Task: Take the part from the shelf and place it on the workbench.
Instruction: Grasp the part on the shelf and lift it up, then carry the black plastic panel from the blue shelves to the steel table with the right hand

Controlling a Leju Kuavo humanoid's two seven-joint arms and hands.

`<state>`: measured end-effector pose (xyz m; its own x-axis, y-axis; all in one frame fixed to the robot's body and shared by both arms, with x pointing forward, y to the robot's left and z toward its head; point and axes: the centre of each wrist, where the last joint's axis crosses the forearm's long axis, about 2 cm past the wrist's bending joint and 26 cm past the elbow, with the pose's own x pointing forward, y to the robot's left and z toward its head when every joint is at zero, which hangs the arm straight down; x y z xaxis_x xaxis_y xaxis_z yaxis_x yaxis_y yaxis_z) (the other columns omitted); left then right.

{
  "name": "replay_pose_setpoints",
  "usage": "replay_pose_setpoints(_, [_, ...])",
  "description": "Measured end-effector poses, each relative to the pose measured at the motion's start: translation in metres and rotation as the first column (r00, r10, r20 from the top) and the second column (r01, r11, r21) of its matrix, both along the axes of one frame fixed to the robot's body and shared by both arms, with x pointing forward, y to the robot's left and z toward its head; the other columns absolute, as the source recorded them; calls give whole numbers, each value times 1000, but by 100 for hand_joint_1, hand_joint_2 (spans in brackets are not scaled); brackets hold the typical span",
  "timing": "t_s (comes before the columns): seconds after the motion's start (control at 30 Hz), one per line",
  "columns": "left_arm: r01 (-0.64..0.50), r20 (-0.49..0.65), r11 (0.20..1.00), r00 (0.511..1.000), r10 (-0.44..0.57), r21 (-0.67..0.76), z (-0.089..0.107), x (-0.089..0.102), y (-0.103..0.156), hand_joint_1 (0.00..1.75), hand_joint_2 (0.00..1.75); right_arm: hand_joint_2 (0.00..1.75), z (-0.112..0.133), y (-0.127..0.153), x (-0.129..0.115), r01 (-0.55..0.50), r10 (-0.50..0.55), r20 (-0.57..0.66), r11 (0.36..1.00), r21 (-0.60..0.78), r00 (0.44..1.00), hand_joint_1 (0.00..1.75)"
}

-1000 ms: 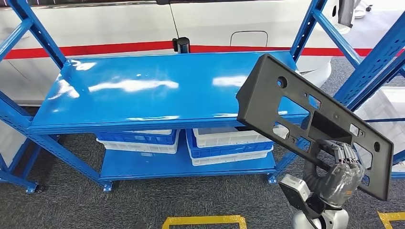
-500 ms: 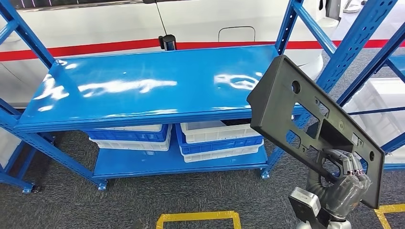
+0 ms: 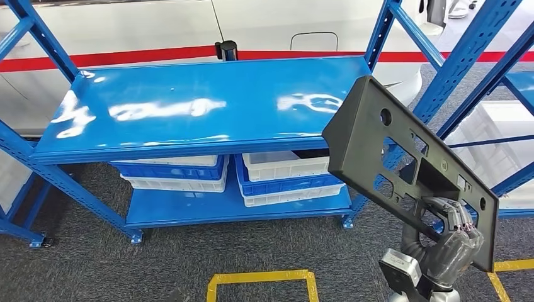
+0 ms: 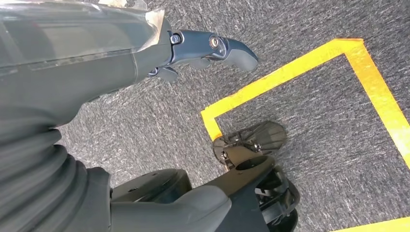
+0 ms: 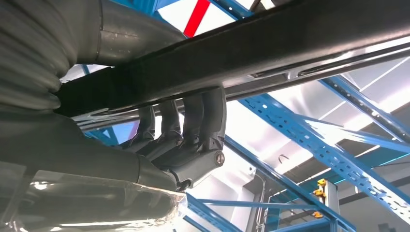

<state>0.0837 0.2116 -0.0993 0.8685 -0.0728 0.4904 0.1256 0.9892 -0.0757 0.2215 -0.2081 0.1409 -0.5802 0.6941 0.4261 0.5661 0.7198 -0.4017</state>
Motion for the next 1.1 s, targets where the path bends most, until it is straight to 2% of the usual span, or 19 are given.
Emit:
replay_pose_setpoints(0.23, [-53, 4, 999, 999, 53, 10, 0, -1, 1, 0, 175, 175, -2, 8, 4, -52, 54, -23, 995, 89, 998, 175])
replay_pose_setpoints(0.7, [-131, 12, 991, 991, 131, 38, -2, -9, 6, 0, 175, 175, -19, 7, -26, -96, 101, -65, 992, 77, 993, 175])
replay_pose_setpoints(1.1, [-188, 17, 981, 982, 187, 47, -3, -13, 6, 0, 175, 175, -18, 0, -31, -138, 139, -49, 990, 23, 989, 175])
